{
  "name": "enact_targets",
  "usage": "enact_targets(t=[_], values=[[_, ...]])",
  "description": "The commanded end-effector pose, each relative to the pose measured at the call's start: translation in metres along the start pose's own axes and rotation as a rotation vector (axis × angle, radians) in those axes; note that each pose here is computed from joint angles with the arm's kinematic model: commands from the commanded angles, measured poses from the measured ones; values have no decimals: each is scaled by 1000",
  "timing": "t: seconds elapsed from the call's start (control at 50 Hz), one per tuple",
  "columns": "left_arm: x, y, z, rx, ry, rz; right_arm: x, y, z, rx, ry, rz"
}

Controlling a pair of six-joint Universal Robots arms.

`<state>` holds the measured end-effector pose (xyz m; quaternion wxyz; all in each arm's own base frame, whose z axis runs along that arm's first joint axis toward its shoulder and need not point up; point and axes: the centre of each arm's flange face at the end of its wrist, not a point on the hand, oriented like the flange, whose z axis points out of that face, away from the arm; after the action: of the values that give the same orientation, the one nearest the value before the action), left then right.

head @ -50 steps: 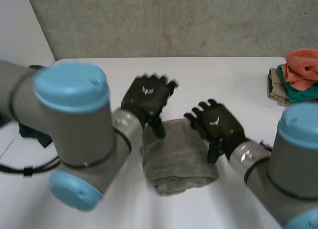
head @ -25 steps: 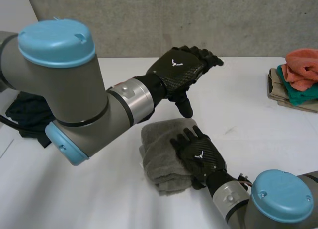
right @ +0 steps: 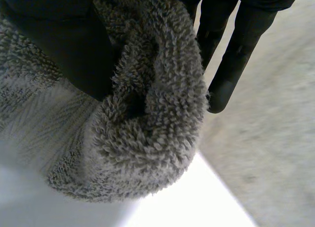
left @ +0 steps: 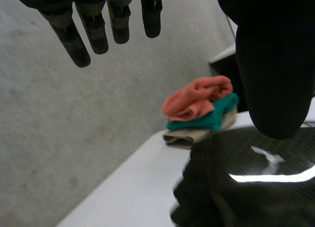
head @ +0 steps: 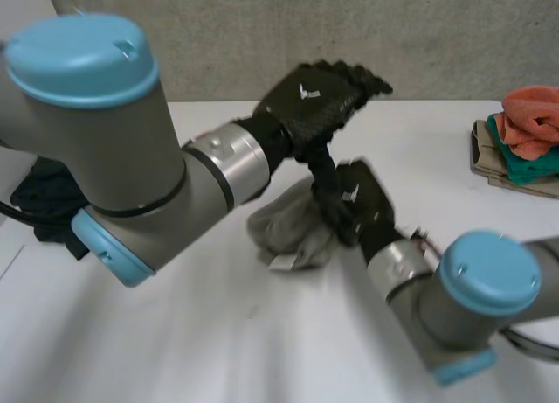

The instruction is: Fold the laundry.

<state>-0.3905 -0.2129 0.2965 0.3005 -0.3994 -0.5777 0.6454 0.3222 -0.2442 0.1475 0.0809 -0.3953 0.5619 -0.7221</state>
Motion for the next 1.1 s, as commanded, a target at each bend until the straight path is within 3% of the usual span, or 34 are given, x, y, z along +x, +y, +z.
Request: enact_targets(t=[0.02,0.1,0.24,0.34,0.36,0.44,0.56,0.64,0.76,0.9,1.0,1.1], values=[[-17,-47,-4,126,-79,47,94,-41,42,166,235,-46],[-25,-67,-6,185,-104,69,162,-61,59,258,388,-62],[-25,-77,-8,211,-107,77,291,-68,53,392,621,-37],[-20,-68,-6,186,-95,64,359,-18,43,419,722,-17],[-19,-63,-5,173,-91,56,376,9,40,410,729,-23],[-17,-52,-3,147,-83,45,392,70,38,382,674,-45],[-10,-36,2,108,-63,24,376,193,24,235,529,-10],[-5,-27,5,88,-50,15,362,237,7,149,477,42],[-3,-24,5,77,-52,12,365,236,-3,135,473,41],[0,-29,5,92,-45,16,386,204,-5,164,520,4],[5,-34,3,102,-35,18,401,184,-14,95,634,78],[10,-42,0,119,-24,20,403,162,-22,-7,653,155]])
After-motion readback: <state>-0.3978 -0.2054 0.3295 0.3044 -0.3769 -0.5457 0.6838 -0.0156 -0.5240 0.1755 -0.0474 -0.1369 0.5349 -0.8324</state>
